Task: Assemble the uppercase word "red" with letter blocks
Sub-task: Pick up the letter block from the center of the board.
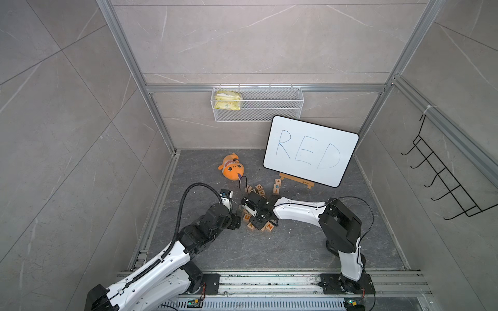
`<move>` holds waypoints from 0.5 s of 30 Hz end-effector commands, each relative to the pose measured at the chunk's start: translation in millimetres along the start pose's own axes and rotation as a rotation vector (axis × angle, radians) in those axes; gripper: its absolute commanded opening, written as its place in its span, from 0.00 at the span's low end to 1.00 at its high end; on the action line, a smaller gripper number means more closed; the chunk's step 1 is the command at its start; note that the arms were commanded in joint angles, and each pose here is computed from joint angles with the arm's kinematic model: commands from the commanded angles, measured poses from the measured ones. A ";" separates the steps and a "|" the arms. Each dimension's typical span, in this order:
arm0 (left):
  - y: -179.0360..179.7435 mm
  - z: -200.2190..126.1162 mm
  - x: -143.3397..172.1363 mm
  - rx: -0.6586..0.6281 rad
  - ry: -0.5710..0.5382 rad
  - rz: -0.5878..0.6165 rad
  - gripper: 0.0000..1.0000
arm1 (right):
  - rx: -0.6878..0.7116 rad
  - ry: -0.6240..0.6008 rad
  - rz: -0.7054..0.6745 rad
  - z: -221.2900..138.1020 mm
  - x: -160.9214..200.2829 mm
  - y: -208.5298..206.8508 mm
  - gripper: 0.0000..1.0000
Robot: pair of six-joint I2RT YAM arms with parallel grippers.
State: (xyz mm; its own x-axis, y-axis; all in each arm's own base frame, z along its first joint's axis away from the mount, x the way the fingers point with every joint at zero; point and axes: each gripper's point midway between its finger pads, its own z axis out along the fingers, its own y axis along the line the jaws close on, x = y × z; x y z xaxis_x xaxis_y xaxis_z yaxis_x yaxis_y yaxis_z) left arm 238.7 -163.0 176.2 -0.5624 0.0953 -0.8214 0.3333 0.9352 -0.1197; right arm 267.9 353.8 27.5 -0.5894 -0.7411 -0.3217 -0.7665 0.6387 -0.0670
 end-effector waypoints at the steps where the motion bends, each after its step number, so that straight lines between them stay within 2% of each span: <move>1: -1.2 -6.9 -18.5 0.001 -0.049 -0.012 0.82 | -0.004 -0.058 0.009 -18.5 -9.2 -1.3 0.20; 3: -1.7 -7.7 -19.0 0.005 -0.053 -0.013 0.82 | 0.004 -0.078 0.012 -26.8 -12.1 -3.2 0.19; 6: -3.5 -7.4 -18.9 0.018 -0.062 -0.011 0.82 | 0.028 -0.118 0.014 -45.1 -15.2 -9.3 0.12; 9: -4.5 -6.9 -19.0 0.026 -0.068 -0.013 0.82 | 0.050 -0.181 0.016 -69.4 -18.2 -15.5 0.01; 13: -10.0 -6.2 -19.1 0.057 -0.069 -0.016 0.82 | 0.131 -0.305 0.039 -115.9 -24.7 -34.5 0.00; 15: -11.5 -7.1 -19.8 0.066 -0.070 -0.020 0.82 | 0.125 -0.387 0.015 -137.9 -27.0 -35.2 0.00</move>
State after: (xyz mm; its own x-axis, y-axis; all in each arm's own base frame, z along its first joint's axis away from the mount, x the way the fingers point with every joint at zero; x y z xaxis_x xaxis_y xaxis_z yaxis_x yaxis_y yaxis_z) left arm 238.7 -166.4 181.4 -0.5509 0.0824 -0.8305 0.3463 0.9280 -0.1377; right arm 270.6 331.6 134.2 -0.5118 -0.6476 -0.5645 -0.7251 0.6780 -0.1205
